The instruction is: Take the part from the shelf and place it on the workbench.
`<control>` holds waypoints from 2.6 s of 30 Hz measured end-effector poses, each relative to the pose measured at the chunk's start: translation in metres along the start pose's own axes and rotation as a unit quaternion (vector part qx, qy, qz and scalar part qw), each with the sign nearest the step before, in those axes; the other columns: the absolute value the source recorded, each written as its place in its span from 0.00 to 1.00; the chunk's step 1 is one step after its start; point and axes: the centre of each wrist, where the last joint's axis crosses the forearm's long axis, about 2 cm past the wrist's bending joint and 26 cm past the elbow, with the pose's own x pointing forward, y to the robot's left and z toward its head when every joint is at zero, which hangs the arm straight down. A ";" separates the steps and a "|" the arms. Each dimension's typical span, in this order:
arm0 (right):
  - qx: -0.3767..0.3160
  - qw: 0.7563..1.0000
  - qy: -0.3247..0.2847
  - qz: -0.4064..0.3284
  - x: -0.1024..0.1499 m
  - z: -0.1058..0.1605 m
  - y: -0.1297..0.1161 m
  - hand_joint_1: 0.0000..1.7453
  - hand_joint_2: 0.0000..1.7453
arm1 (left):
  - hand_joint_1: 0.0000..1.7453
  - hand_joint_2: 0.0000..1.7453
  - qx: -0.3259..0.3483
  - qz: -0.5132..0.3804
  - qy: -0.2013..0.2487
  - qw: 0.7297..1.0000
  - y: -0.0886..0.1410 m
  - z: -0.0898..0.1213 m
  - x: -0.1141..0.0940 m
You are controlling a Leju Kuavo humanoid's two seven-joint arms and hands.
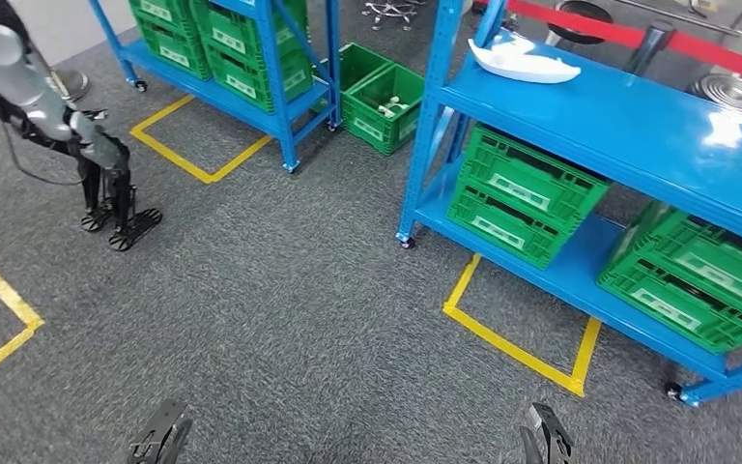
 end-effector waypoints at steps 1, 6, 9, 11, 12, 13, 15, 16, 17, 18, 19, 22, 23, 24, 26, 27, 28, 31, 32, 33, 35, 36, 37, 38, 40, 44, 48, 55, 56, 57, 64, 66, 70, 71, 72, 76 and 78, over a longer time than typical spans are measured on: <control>-0.001 1.000 0.000 0.000 0.000 0.000 -0.001 0.00 0.00 | 0.00 0.00 0.000 0.000 -0.001 1.000 0.000 0.000 0.001; -0.004 1.000 -0.002 0.001 0.003 0.001 -0.002 0.00 0.00 | 0.00 0.00 -0.002 0.001 -0.005 1.000 -0.002 -0.001 0.005; -0.001 1.000 -0.003 0.001 0.004 0.000 0.001 0.00 0.00 | 0.00 0.00 -0.003 0.001 -0.001 1.000 -0.003 -0.001 0.002; 0.000 1.000 0.000 0.001 0.002 0.000 0.002 0.00 0.00 | 0.00 0.00 -0.003 0.001 -0.001 1.000 -0.003 -0.001 0.001; 0.001 1.000 0.001 0.000 0.001 0.000 0.002 0.00 0.00 | 0.00 0.00 -0.003 0.001 -0.001 1.000 -0.003 -0.001 0.002; 0.001 1.000 0.001 0.000 0.001 0.000 0.002 0.00 0.00 | 0.00 0.00 -0.003 0.001 -0.001 1.000 -0.003 -0.001 0.002; 0.002 1.000 0.000 0.000 0.002 0.000 0.003 0.00 0.00 | 0.00 0.00 -0.002 0.000 -0.001 1.000 -0.003 0.000 0.001; 0.002 1.000 0.000 0.000 0.002 0.000 0.003 0.00 0.00 | 0.00 0.00 -0.002 0.000 0.000 1.000 -0.003 0.000 0.001; 0.003 1.000 0.001 0.000 0.001 -0.001 0.003 0.00 0.00 | 0.00 0.00 -0.002 0.000 0.000 1.000 -0.002 0.000 0.000; 0.004 1.000 0.002 0.000 0.000 -0.001 0.004 0.00 0.00 | 0.00 0.00 -0.002 0.000 0.000 1.000 -0.002 0.000 0.001; 0.004 1.000 0.003 0.000 -0.001 -0.001 0.004 0.00 0.00 | 0.00 0.00 -0.001 0.000 -0.001 1.000 -0.002 0.000 0.001; 0.005 1.000 0.003 0.000 0.000 -0.001 0.005 0.00 0.00 | 0.00 0.00 -0.001 0.000 0.000 1.000 -0.002 0.000 0.001; 0.006 1.000 0.003 0.000 -0.001 -0.001 0.005 0.00 0.00 | 0.00 0.00 -0.001 0.000 0.001 1.000 -0.002 0.000 0.000; 0.006 1.000 0.004 -0.001 -0.002 -0.001 0.006 0.00 0.00 | 0.00 0.00 -0.002 0.000 0.001 1.000 -0.002 0.000 0.000; 0.006 1.000 0.008 -0.001 -0.006 -0.002 0.005 0.00 0.00 | 0.00 0.00 -0.002 0.000 0.001 1.000 -0.003 0.000 0.000; 0.005 1.000 0.008 0.000 -0.006 -0.001 0.005 0.00 0.00 | 0.00 0.00 -0.002 0.000 0.001 1.000 -0.003 -0.001 0.000; 0.004 1.000 0.008 0.000 -0.006 -0.001 0.004 0.00 0.00 | 0.00 0.00 -0.002 0.001 0.000 1.000 -0.003 -0.001 0.001; 0.003 1.000 0.006 -0.001 -0.004 -0.001 0.003 0.00 0.00 | 0.00 0.00 -0.002 0.001 -0.002 1.000 -0.003 -0.001 0.003; 0.003 1.000 0.006 -0.001 -0.004 -0.001 0.003 0.00 0.00 | 0.00 0.00 -0.002 0.001 -0.003 1.000 -0.003 -0.001 0.004; 0.002 1.000 0.007 -0.001 -0.005 -0.001 0.002 0.00 0.00 | 0.00 0.00 -0.002 0.001 -0.004 1.000 -0.003 -0.001 0.005; 0.002 1.000 0.006 -0.001 -0.004 -0.001 0.001 0.00 0.00 | 0.00 0.00 -0.003 0.001 -0.006 1.000 -0.003 -0.002 0.007; 0.002 1.000 0.005 -0.001 -0.003 0.000 0.001 0.00 0.00 | 0.00 0.00 -0.003 0.001 -0.006 1.000 -0.003 -0.002 0.007; 0.002 1.000 0.003 -0.001 -0.001 0.000 0.002 0.00 0.00 | 0.00 0.00 -0.003 0.001 -0.006 1.000 -0.003 -0.002 0.007; 0.003 1.000 0.002 -0.001 0.000 -0.001 0.003 0.00 0.00 | 0.00 0.00 -0.003 0.001 -0.004 1.000 -0.004 -0.002 0.006; 0.005 1.000 0.004 -0.001 -0.002 -0.001 0.004 0.00 0.00 | 0.00 0.00 -0.003 0.001 -0.002 1.000 -0.004 -0.001 0.004; 0.006 1.000 0.005 -0.002 -0.003 -0.001 0.006 0.00 0.00 | 0.00 0.00 -0.003 0.001 -0.001 1.000 -0.004 -0.001 0.003; 0.008 1.000 0.006 -0.002 -0.004 -0.001 0.006 0.00 0.00 | 0.00 0.00 -0.003 0.001 0.001 1.000 -0.004 -0.001 0.001; 0.009 1.000 0.004 0.000 -0.002 -0.002 0.008 0.00 0.00 | 0.00 0.00 -0.004 0.001 0.002 1.000 -0.004 -0.001 0.000; 0.010 1.000 0.006 0.001 -0.003 -0.002 0.008 0.00 0.00 | 0.00 0.00 -0.004 0.001 0.002 1.000 -0.005 -0.001 0.000; 0.009 1.000 0.007 0.001 -0.004 -0.002 0.008 0.00 0.00 | 0.00 0.00 -0.004 0.001 0.002 1.000 -0.004 -0.001 0.001; 0.004 1.000 0.008 0.003 -0.005 -0.001 0.003 0.00 0.00 | 0.00 0.00 -0.004 0.001 -0.003 1.000 -0.004 -0.002 0.005; 0.003 1.000 0.007 0.004 -0.004 -0.001 0.003 0.00 0.00 | 0.00 0.00 -0.003 0.001 -0.004 1.000 -0.004 -0.002 0.006; 0.005 1.000 0.005 0.005 -0.003 -0.001 0.005 0.00 0.00 | 0.00 0.00 -0.002 0.001 -0.005 1.000 -0.002 -0.002 0.007; 0.005 1.000 0.005 0.005 -0.004 -0.001 0.005 0.00 0.25 | 0.00 0.00 -0.002 0.001 -0.005 1.000 -0.002 -0.002 0.007; 0.005 1.000 0.006 0.005 -0.004 -0.001 0.005 0.00 0.50 | 0.00 0.00 -0.002 0.001 -0.005 1.000 -0.002 -0.002 0.007; 0.005 1.000 0.006 0.006 -0.003 -0.001 0.005 0.00 1.00 | 0.00 0.00 -0.002 0.001 -0.005 1.000 -0.002 -0.002 0.007; 0.005 1.000 0.008 0.007 -0.003 -0.001 0.005 0.00 1.00 | 0.00 0.00 -0.002 0.001 -0.005 1.000 -0.003 -0.002 0.007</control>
